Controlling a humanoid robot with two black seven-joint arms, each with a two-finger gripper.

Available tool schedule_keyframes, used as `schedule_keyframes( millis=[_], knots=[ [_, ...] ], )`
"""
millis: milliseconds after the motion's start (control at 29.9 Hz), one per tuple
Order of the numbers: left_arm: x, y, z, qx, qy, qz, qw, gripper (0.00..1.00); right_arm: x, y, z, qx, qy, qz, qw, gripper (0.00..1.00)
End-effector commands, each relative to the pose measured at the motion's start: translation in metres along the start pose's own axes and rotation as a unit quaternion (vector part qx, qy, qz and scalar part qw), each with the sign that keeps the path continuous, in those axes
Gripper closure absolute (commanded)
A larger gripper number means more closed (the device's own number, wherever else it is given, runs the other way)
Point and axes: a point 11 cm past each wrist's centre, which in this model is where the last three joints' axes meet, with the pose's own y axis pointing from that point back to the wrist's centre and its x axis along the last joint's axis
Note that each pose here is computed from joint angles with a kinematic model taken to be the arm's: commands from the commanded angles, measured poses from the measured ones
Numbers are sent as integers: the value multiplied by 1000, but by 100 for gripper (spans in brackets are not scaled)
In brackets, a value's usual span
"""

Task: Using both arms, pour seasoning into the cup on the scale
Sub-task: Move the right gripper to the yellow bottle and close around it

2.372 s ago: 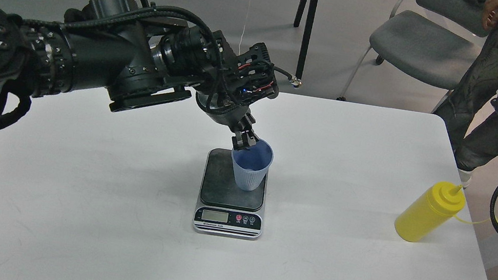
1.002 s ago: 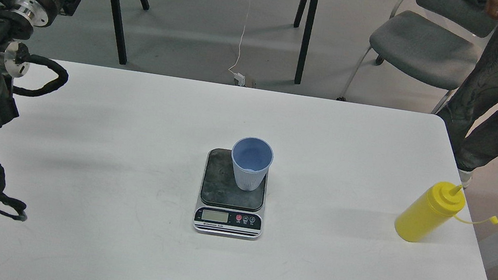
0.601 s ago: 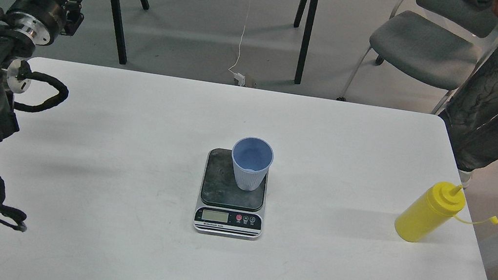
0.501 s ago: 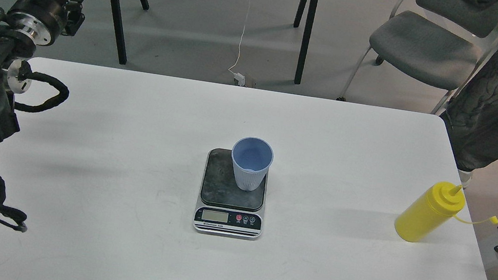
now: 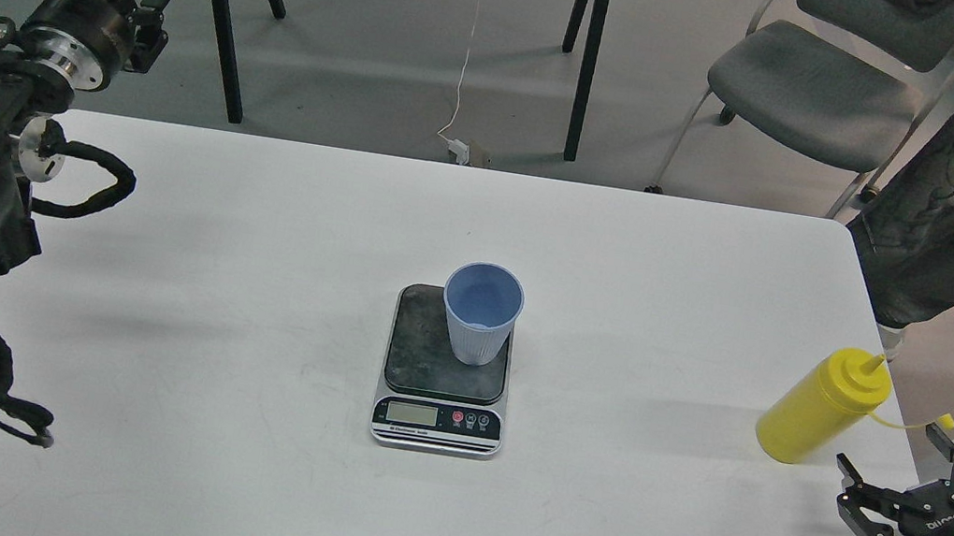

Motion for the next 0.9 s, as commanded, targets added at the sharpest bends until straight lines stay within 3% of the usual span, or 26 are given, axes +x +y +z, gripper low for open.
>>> schedule_keyframes(
  millis=[0, 869],
  knots=[
    [1, 2, -5, 5, 0, 1, 1000, 14, 1, -2, 8, -4, -7, -3, 1000, 0],
    [7, 7, -10, 11, -4, 5, 1000, 13, -21, -32, 39, 8, -35, -60, 998, 0]
  ],
)
